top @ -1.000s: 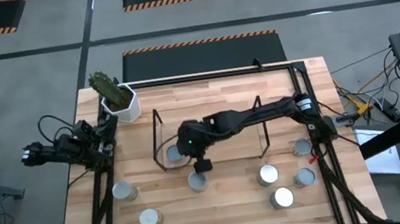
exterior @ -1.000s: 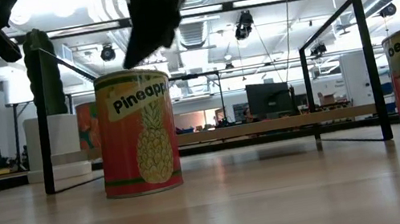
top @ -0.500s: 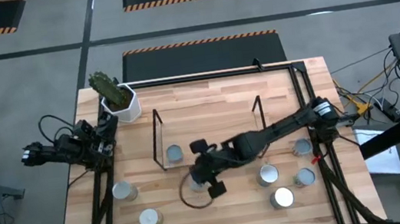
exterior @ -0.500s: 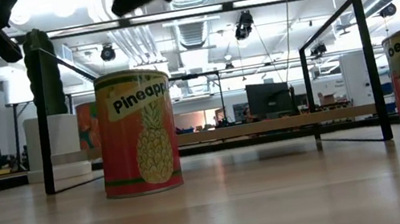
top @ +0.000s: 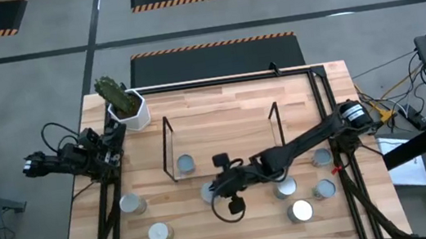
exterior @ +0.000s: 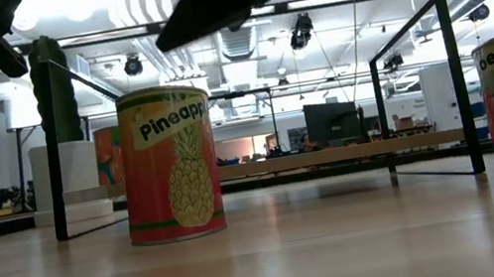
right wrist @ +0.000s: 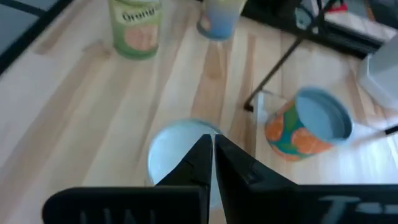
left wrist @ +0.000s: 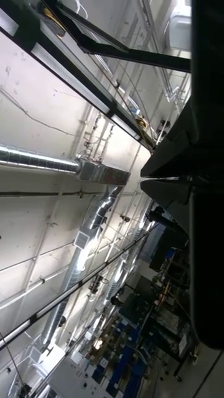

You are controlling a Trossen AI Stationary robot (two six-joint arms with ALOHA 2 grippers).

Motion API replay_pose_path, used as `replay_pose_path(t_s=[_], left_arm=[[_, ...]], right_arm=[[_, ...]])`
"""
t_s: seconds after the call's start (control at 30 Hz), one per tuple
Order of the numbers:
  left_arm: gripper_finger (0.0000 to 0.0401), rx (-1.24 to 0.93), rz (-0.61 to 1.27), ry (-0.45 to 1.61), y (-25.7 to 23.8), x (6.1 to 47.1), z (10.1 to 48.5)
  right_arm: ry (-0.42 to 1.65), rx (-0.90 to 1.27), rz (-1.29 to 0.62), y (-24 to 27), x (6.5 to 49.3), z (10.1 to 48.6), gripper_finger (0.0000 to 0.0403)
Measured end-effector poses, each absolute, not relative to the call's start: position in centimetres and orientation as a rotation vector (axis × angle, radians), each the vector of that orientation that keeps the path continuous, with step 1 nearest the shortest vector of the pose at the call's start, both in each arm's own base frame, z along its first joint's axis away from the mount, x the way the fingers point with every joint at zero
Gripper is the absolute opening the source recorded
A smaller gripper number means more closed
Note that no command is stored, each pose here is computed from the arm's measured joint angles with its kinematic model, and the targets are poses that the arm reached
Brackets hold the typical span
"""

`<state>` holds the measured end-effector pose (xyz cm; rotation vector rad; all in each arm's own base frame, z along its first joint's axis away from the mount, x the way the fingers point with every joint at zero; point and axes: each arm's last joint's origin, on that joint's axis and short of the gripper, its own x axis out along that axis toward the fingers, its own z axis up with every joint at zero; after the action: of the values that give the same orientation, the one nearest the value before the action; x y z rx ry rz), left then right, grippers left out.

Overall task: Pick and place cans onto a shelf
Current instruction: Put the canned pineapples on the shelf

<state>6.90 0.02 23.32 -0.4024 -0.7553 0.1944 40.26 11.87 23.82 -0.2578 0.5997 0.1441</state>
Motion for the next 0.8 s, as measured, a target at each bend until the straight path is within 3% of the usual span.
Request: replay_pose_path(t_s=[0.2,0.63,0.8], left_arm=[[0.0,-0.4,0.196,-0.757,0.02,6.89,23.33],[0.0,-0.4,0.196,-0.758,0.02,6.88,23.34],[0.0,-0.396,0.208,-0.757,0.05,6.87,23.34]], right_arm=[[0.607,-0.204,0.114,11.29,40.41,23.77,0.0062],[0.618,-0.08,0.073,11.22,40.4,23.71,0.0321],[0.618,-0.082,0.079,11.44,40.34,23.71,0.0377]])
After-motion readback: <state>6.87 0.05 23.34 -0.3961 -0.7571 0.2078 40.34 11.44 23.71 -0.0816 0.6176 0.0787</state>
